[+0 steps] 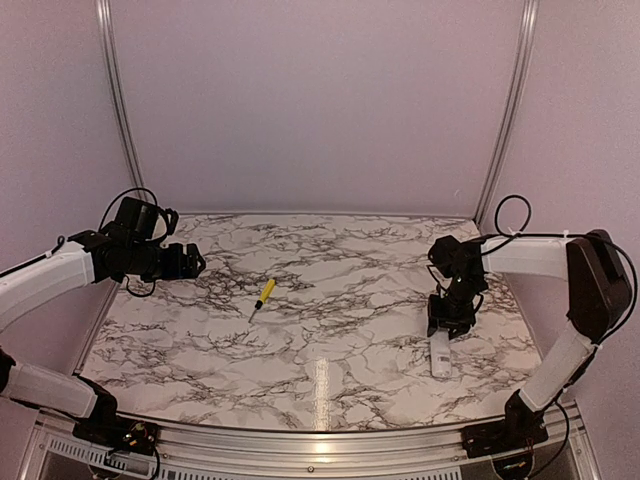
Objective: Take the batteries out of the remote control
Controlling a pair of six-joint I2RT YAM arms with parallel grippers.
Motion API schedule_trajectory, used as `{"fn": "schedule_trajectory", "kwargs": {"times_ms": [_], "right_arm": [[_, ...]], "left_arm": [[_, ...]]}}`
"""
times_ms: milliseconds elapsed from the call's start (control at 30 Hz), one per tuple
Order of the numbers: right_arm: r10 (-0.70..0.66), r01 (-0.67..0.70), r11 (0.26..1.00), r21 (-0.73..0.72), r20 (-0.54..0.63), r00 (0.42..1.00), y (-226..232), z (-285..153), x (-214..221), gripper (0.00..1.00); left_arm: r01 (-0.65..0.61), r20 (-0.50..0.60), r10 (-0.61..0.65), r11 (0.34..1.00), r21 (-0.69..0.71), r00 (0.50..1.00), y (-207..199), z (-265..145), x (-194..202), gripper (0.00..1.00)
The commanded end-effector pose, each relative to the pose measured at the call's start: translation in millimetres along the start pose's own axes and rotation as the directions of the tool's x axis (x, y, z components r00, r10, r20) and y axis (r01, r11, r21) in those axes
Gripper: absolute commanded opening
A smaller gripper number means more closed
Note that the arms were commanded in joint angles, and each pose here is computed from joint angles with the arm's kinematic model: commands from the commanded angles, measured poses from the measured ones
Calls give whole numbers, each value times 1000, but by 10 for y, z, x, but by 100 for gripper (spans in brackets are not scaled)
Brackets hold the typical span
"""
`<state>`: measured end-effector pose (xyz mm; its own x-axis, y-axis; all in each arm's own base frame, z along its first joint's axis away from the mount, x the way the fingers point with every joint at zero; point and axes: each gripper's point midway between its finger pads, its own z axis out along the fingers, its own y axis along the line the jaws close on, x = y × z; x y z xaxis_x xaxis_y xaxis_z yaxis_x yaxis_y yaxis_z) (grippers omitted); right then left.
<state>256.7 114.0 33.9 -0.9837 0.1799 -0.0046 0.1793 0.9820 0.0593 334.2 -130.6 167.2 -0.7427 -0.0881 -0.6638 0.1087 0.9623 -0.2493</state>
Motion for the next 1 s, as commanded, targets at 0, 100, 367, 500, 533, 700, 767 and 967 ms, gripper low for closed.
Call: {"fn": "schedule_trajectory", "kwargs": {"times_ms": [0, 100, 367, 500, 533, 700, 767, 967], "right_arm": [[52, -48, 994, -96, 38, 998, 217, -186, -108, 18], [79, -73, 987, -146, 41, 996, 311, -231, -140, 17], [139, -123, 962, -243, 51, 989, 490, -361, -217, 16], [193, -169, 939, -301, 53, 980, 581, -439, -258, 15], [207, -179, 931, -317, 54, 977, 605, -464, -266, 15], [274, -234, 887, -398, 45, 961, 738, -567, -336, 13], [298, -253, 868, -427, 41, 954, 786, -616, -366, 13], [373, -310, 809, -499, 30, 927, 878, -772, -433, 13]], "left_arm": [[-2, -15, 3, 999, 45, 1000, -72, -12, 62, 95], [-6, -18, 7, 997, 71, 1000, -116, -9, 68, 94], [-27, -13, 29, 983, 181, 999, -340, -9, 67, 95], [-35, -8, 38, 976, 216, 999, -434, 3, 77, 95], [-36, -3, 38, 974, 223, 999, -458, 3, 74, 95], [-60, 46, 49, 962, 268, 998, -621, -15, 52, 95], [-69, 72, 50, 954, 291, 996, -697, -33, 34, 95], [-92, 118, 54, 932, 351, 992, -898, -35, 36, 95]]}}
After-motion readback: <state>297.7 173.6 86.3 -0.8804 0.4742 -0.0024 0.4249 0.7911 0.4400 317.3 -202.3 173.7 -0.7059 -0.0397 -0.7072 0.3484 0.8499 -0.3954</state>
